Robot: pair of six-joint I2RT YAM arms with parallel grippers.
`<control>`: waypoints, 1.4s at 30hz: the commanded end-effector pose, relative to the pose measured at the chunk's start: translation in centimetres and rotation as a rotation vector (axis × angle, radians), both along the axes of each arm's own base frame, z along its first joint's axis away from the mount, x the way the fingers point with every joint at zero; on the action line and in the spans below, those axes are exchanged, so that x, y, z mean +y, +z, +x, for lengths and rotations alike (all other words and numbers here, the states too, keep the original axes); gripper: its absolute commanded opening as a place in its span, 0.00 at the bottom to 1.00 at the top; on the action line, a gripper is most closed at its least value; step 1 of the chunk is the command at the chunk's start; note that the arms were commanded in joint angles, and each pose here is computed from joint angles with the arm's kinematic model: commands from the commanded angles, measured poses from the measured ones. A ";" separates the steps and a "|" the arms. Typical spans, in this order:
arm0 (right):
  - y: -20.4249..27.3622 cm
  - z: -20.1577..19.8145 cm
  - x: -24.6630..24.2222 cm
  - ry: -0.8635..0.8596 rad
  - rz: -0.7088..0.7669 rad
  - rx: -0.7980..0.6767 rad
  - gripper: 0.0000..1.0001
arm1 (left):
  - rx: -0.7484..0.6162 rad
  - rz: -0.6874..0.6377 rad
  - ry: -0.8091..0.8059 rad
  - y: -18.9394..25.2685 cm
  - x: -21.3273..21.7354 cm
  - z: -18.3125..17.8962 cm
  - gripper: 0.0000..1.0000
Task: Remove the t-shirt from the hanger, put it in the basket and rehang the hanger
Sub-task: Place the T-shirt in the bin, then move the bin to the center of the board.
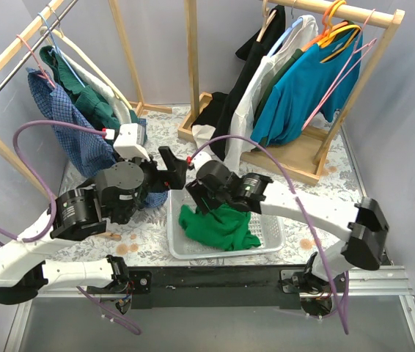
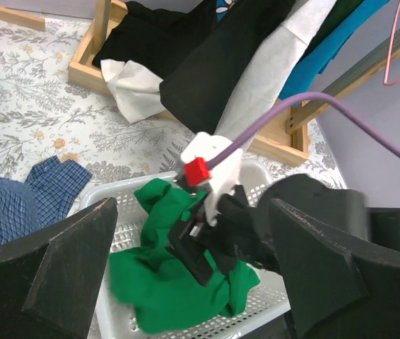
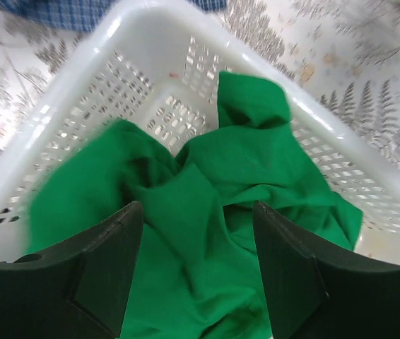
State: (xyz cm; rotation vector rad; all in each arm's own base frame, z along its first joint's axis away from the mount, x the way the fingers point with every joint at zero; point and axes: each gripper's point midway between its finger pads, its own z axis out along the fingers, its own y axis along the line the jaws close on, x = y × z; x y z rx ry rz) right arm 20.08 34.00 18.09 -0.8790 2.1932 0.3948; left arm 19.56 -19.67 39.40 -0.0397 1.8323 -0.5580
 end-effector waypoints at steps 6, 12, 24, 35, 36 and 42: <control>1.3 0.6 0.2 -0.053 0.058 -0.022 0.70 | 0.050 0.072 -0.029 -2.6 -0.1 -0.5 0.87; 4.1 1.1 -7.6 -0.331 0.050 -0.084 0.70 | 0.105 0.167 -0.133 -6.9 -3.1 -0.7 0.88; -0.7 -3.1 -18.9 -0.539 0.029 0.008 0.70 | 0.328 0.126 -0.149 -20.9 -4.7 -2.4 0.87; -5.9 -3.7 -19.2 -0.553 0.035 0.094 0.70 | 0.493 0.087 -0.086 -27.0 -2.8 0.8 0.88; -6.1 -3.9 -18.9 -0.539 0.039 0.107 0.70 | 0.505 0.080 -0.072 -27.1 -2.3 1.4 0.88; -7.1 -4.0 -17.2 -0.489 0.073 0.144 0.70 | 0.533 0.119 -0.006 -27.9 0.0 3.4 0.88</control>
